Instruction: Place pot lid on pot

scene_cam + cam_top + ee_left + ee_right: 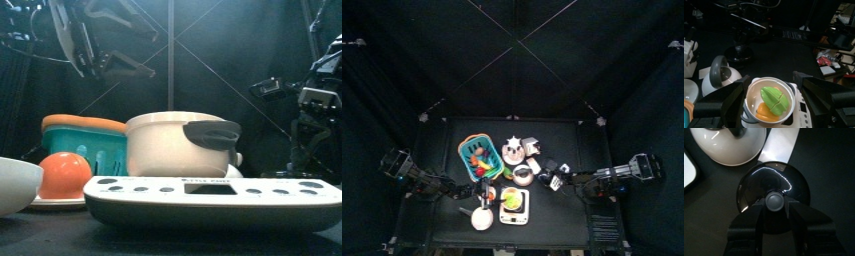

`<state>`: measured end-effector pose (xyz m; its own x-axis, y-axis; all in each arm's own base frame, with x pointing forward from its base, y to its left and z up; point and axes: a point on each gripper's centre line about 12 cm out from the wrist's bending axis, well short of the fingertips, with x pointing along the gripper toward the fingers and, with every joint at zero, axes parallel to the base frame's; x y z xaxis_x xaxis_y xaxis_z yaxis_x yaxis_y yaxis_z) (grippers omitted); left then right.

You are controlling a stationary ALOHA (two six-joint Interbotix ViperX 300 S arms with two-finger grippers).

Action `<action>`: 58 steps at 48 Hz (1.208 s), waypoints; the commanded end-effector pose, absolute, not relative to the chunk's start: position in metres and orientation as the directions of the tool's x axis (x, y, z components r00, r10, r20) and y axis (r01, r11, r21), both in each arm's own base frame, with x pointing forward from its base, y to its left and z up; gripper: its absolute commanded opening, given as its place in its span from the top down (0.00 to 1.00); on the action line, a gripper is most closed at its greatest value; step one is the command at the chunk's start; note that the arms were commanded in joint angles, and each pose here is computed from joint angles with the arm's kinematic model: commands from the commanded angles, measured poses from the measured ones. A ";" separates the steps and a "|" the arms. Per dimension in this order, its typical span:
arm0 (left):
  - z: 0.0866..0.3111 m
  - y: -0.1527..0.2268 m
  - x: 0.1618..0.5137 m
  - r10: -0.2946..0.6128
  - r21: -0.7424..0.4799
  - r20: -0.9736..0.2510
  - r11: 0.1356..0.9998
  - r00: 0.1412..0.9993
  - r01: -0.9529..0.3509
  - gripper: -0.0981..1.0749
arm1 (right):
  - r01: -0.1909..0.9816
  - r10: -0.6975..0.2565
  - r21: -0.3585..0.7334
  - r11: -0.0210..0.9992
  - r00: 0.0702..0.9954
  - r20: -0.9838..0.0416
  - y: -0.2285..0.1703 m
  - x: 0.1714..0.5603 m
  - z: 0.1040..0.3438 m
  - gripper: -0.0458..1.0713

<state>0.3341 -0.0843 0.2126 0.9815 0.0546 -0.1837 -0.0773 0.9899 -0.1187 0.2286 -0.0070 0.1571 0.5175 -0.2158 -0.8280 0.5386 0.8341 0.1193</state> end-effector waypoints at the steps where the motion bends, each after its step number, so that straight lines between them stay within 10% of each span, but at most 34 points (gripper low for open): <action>1: 0.219 -0.084 0.335 0.059 -0.124 -0.162 0.989 0.985 -0.080 0.05 | 0.501 -0.181 0.175 0.848 0.584 -0.791 0.004 0.237 0.177 0.52; 29: 0.211 -0.065 0.303 0.131 -0.193 -0.193 0.967 0.972 -0.169 0.05 | 0.198 0.060 0.386 0.901 0.824 -0.564 0.065 0.313 0.253 0.52; 58: 0.208 -0.045 0.274 0.206 -0.289 -0.227 0.919 0.952 -0.268 0.05 | 0.317 -0.096 0.155 0.936 0.652 -0.752 0.087 0.391 0.249 0.52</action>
